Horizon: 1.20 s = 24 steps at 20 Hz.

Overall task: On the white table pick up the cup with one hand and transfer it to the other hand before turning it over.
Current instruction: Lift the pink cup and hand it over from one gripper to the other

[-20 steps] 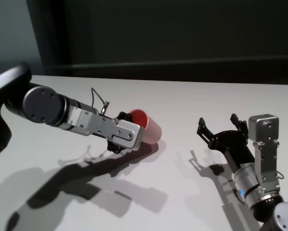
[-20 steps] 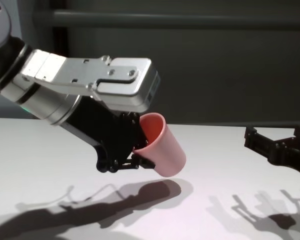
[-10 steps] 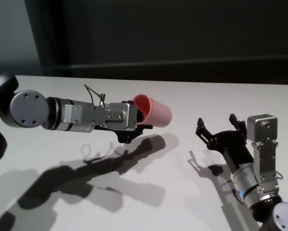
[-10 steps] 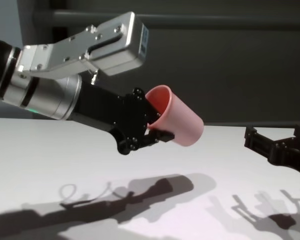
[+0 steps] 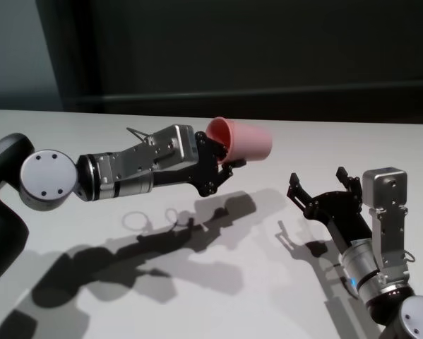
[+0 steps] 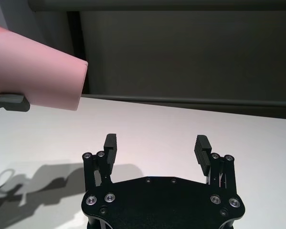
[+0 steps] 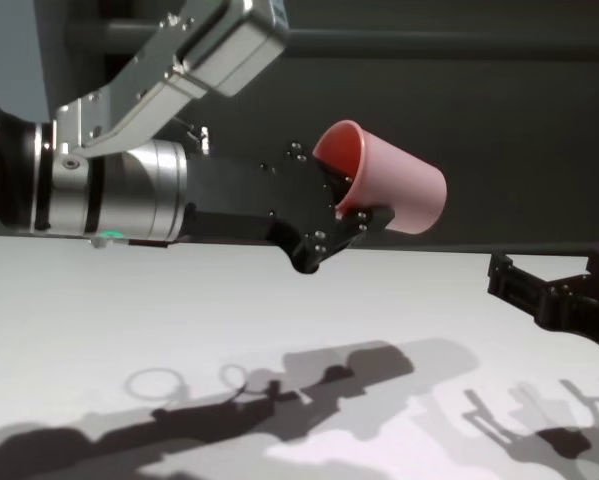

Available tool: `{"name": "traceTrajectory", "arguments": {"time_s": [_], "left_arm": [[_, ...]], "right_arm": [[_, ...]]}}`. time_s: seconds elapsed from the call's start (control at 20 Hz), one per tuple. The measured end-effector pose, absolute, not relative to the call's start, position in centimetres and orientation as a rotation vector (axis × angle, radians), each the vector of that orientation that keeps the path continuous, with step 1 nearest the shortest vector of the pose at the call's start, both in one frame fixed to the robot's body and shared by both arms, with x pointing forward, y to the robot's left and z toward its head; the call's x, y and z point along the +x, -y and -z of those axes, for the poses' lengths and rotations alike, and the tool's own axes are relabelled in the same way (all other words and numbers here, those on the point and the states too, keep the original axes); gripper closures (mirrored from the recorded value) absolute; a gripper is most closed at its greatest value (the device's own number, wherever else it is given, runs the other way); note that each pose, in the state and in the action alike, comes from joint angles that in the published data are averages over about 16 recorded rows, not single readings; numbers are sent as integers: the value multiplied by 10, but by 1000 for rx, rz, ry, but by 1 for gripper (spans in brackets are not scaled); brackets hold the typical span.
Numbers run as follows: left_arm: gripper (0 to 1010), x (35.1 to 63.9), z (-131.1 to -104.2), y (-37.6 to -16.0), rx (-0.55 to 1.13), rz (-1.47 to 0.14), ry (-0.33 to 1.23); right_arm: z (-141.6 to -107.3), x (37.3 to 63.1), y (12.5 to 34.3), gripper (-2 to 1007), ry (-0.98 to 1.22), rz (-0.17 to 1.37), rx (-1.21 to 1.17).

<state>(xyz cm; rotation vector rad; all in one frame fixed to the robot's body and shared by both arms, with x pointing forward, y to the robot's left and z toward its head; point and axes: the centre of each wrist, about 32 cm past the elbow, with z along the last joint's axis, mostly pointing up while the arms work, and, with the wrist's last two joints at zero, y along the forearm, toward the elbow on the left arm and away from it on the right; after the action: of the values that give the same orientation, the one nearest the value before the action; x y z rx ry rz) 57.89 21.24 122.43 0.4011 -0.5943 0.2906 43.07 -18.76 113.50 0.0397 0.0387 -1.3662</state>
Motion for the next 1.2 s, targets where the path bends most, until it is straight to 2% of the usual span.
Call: {"name": "traceTrajectory", "arguments": {"time_s": [0.55,1.2], "left_arm": [[963,583,-1204,-193,185,-372,465],[963,607,-1207,-168,71,-252,356]], "right_arm": [[-1135,431,188,3,-39,1366,40],[-1135,431,188,3,-39,1366,40]]}}
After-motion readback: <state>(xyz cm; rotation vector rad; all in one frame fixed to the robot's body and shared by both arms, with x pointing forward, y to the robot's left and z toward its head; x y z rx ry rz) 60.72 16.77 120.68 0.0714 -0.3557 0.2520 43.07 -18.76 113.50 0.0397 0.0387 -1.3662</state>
